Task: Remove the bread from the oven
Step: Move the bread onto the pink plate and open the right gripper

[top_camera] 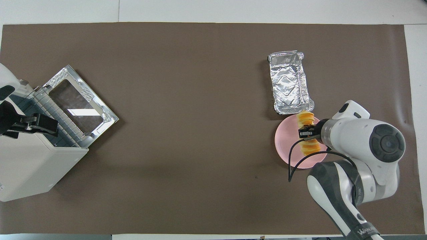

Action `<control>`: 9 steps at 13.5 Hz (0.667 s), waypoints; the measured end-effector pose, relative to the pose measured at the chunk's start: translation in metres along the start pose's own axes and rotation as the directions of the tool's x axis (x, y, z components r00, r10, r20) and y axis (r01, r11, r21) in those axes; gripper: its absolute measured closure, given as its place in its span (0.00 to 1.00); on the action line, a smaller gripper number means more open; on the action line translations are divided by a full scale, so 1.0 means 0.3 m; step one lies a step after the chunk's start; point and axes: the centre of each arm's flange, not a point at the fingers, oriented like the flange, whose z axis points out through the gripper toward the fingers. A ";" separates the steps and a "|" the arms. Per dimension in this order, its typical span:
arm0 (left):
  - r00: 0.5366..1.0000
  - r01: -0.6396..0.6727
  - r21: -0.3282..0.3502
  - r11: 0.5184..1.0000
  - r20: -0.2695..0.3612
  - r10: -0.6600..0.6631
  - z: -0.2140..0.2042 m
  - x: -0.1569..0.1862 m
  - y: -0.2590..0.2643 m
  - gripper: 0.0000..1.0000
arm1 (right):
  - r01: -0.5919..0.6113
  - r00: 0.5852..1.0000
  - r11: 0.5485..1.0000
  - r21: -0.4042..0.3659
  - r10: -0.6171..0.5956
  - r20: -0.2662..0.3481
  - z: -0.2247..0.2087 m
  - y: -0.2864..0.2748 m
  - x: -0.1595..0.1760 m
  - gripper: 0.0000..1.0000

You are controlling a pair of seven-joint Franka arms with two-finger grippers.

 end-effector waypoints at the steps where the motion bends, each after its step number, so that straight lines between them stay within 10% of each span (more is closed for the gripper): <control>1: 1.000 0.000 0.000 1.000 0.000 0.000 0.000 0.000 0.000 0.00 | 0.000 1.000 1.000 0.000 0.000 -0.010 0.024 0.000 -0.026 0.92; 9: 1.000 0.000 0.000 1.000 0.000 0.000 0.000 0.000 0.000 0.00 | -0.001 1.000 1.000 0.000 0.001 0.000 0.051 0.001 -0.054 0.92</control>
